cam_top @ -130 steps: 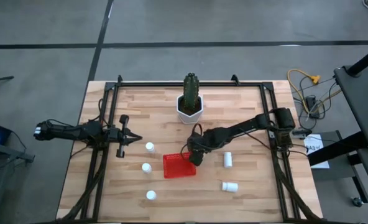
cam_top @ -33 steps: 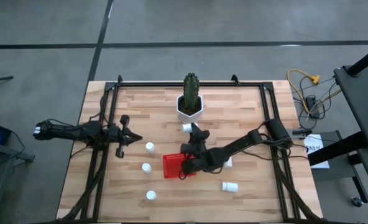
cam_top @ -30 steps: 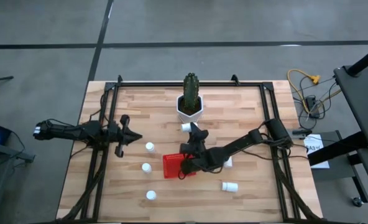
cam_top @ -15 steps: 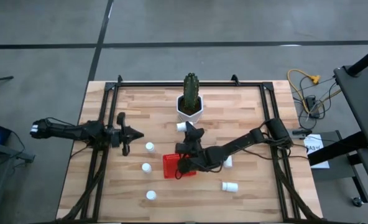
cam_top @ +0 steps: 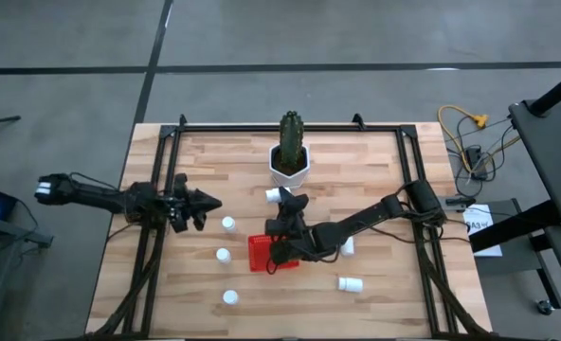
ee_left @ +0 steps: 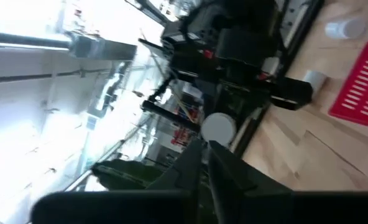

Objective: Pick and place pill bottles into a basket
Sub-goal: Put the white pill bottle into the red bin

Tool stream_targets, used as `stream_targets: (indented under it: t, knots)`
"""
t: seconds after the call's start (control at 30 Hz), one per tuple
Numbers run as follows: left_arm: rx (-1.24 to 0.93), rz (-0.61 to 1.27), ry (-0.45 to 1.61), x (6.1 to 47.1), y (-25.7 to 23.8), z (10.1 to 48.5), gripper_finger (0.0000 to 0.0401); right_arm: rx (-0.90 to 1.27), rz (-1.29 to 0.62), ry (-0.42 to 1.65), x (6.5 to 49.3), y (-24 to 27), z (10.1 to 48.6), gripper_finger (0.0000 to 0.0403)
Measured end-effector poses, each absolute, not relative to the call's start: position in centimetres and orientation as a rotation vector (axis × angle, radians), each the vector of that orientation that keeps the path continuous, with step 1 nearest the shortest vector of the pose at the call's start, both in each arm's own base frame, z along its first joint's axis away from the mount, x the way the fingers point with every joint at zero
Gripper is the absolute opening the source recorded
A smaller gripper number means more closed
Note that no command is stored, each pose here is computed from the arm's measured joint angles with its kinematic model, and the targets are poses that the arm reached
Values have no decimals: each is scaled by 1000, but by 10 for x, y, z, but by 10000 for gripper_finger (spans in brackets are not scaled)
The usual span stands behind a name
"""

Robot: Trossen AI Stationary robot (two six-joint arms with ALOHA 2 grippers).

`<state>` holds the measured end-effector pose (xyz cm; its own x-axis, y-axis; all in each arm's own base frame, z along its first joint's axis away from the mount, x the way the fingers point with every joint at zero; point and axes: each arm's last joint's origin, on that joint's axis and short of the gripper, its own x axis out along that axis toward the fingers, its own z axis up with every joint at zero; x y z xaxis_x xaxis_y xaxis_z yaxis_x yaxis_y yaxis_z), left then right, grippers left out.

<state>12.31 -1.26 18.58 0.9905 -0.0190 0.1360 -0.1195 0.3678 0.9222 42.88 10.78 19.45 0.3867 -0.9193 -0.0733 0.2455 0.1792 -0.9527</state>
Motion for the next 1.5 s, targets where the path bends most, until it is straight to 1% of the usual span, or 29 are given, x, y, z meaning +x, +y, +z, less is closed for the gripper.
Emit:
stream_targets:
  t: [0.1, 0.27, 0.37, 0.47, 0.53, 0.63, 0.77, 0.9, 1.0, 1.07, 1.5]
  knots:
    - [1193, 61, -127, 130, -13, 191, 57, -1073, -957, 792, 429, 108, 195, 137]
    - [1184, 83, -174, 141, -16, 198, 141, -1076, -956, 794, 429, 108, 194, 137]
    - [1185, 69, -159, 149, -17, 197, 186, -1082, -954, 798, 429, 108, 194, 137]
    - [1141, 38, -137, 158, -19, 197, 217, -1083, -949, 799, 429, 108, 194, 137]
    - [1156, 11, -98, 165, -20, 194, 231, -1080, -925, 798, 429, 108, 194, 137]
    - [1231, 1, -60, 176, -21, 194, 240, -1076, -909, 796, 430, 108, 194, 136]
    - [1290, 23, -2, 193, -22, 198, 242, -1078, -906, 797, 430, 108, 194, 136]
    - [1301, 81, 60, 210, -22, 205, 242, -1086, -891, 796, 431, 111, 198, 136]
    - [1352, 123, 102, 219, -21, 208, 242, -1081, -888, 787, 431, 114, 199, 136]
    - [1378, 132, 121, 223, -21, 208, 242, -1086, -882, 786, 431, 116, 200, 136]
    - [1364, 137, 98, 224, -23, 214, 242, -1077, -866, 774, 430, 120, 200, 136]
